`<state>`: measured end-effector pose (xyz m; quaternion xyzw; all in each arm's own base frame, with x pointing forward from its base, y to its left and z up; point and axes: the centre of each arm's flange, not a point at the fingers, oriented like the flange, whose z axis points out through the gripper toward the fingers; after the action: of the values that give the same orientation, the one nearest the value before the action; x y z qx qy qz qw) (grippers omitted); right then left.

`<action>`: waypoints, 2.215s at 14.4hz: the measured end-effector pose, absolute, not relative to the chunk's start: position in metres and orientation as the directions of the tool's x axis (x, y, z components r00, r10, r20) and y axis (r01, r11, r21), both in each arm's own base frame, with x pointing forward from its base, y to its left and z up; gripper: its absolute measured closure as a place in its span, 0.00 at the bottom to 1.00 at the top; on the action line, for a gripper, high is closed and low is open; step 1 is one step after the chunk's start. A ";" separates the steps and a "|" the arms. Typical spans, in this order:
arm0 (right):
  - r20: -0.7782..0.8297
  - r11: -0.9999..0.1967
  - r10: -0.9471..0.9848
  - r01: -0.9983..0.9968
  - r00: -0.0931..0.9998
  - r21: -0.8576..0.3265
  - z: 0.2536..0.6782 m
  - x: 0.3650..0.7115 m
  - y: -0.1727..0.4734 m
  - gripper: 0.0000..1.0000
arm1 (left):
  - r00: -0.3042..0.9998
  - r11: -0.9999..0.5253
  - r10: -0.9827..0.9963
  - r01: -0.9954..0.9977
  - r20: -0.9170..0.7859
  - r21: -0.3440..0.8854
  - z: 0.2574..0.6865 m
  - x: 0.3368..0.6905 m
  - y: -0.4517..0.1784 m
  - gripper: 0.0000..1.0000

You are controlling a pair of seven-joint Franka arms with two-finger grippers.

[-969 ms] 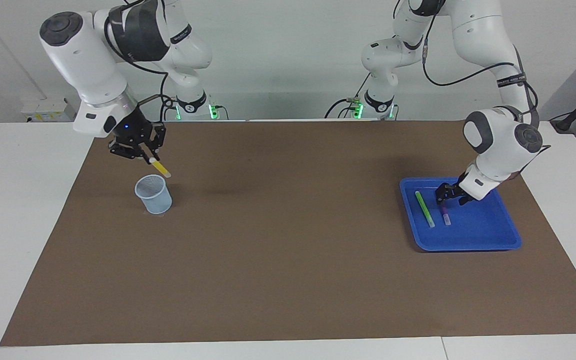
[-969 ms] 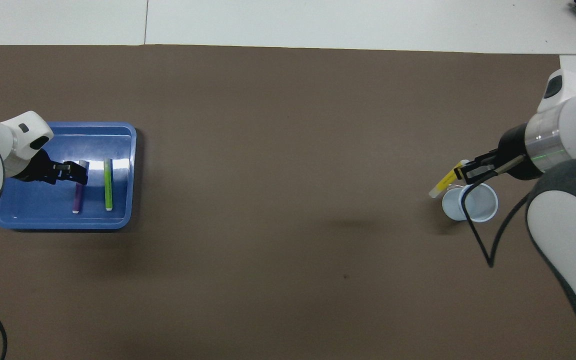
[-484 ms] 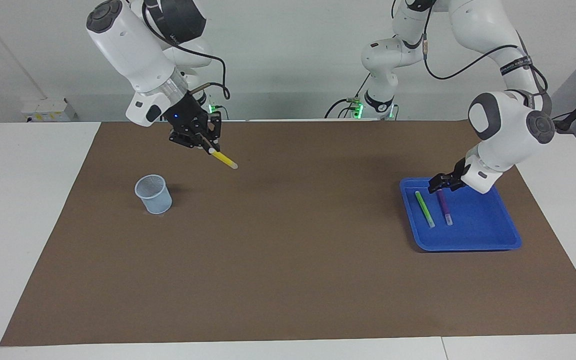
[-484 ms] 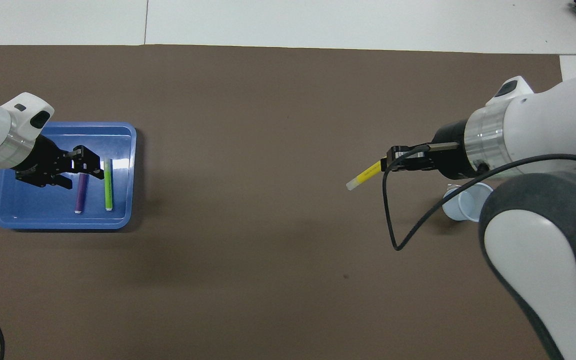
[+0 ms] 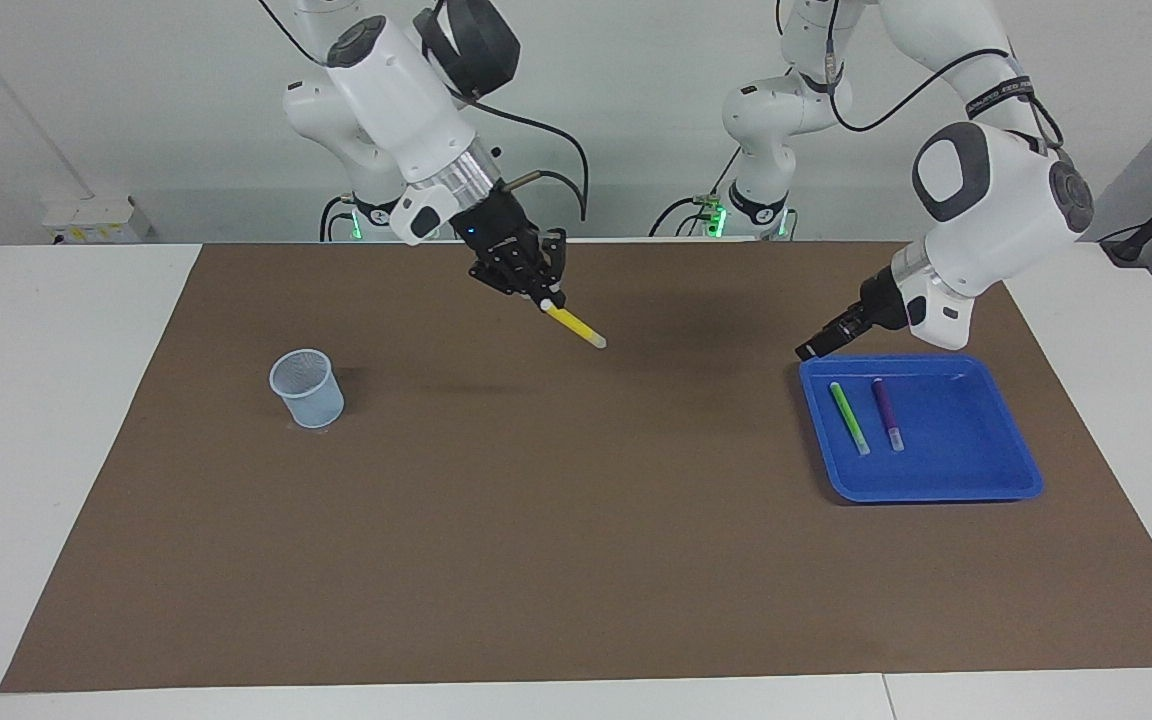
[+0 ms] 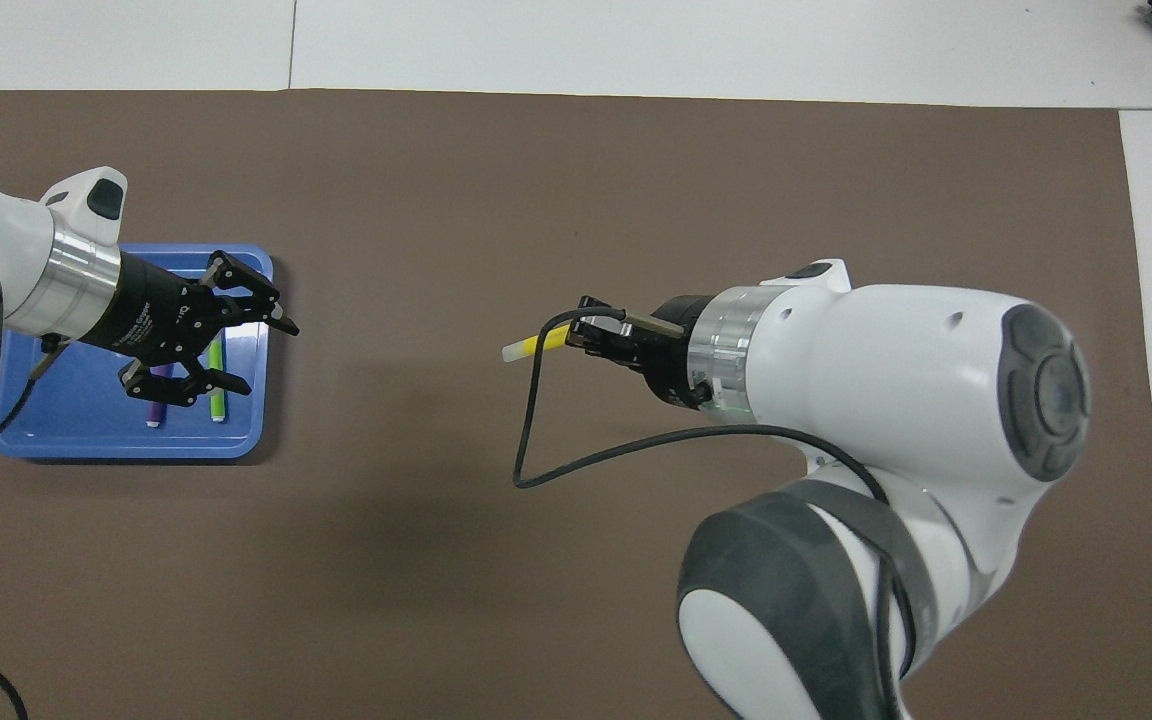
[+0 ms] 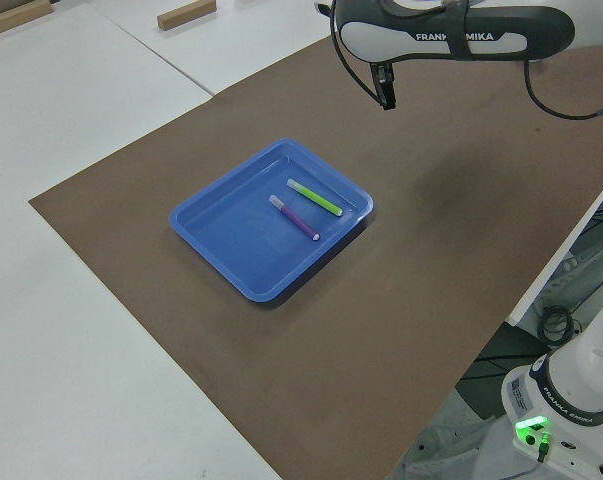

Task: Right arm passes pens to left for tray arrangement
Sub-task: 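Lift the yellow pen from the cup with the right gripper toward the left gripper, then close the left gripper on the yellow pen held by the right gripper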

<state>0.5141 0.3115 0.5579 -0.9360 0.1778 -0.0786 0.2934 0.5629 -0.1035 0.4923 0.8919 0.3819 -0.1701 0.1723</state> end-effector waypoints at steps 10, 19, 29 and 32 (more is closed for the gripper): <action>0.021 -0.700 -0.442 -0.330 0.897 -0.633 0.535 0.470 0.375 0.81 | 0.219 -0.259 0.740 0.965 -0.637 0.031 0.528 0.540 -0.147 0.20; 0.018 -0.709 -0.428 -0.323 0.904 -0.627 0.531 0.463 0.381 0.81 | 0.056 -0.109 0.756 0.993 -0.652 -0.041 0.496 0.498 -0.218 0.08; 0.017 -0.708 -0.430 -0.325 0.903 -0.626 0.530 0.464 0.380 0.81 | 0.045 -0.079 0.762 0.997 -0.646 -0.024 0.491 0.482 -0.238 0.17; 0.017 -0.708 -0.431 -0.326 0.902 -0.626 0.530 0.464 0.380 0.81 | 0.050 -0.079 0.762 0.997 -0.646 -0.016 0.495 0.481 -0.238 0.23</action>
<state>0.4642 0.3796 0.5304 -0.9206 0.2055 -0.0812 0.3221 0.4811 -0.2382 0.4949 0.6877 0.6393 -0.2580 0.2279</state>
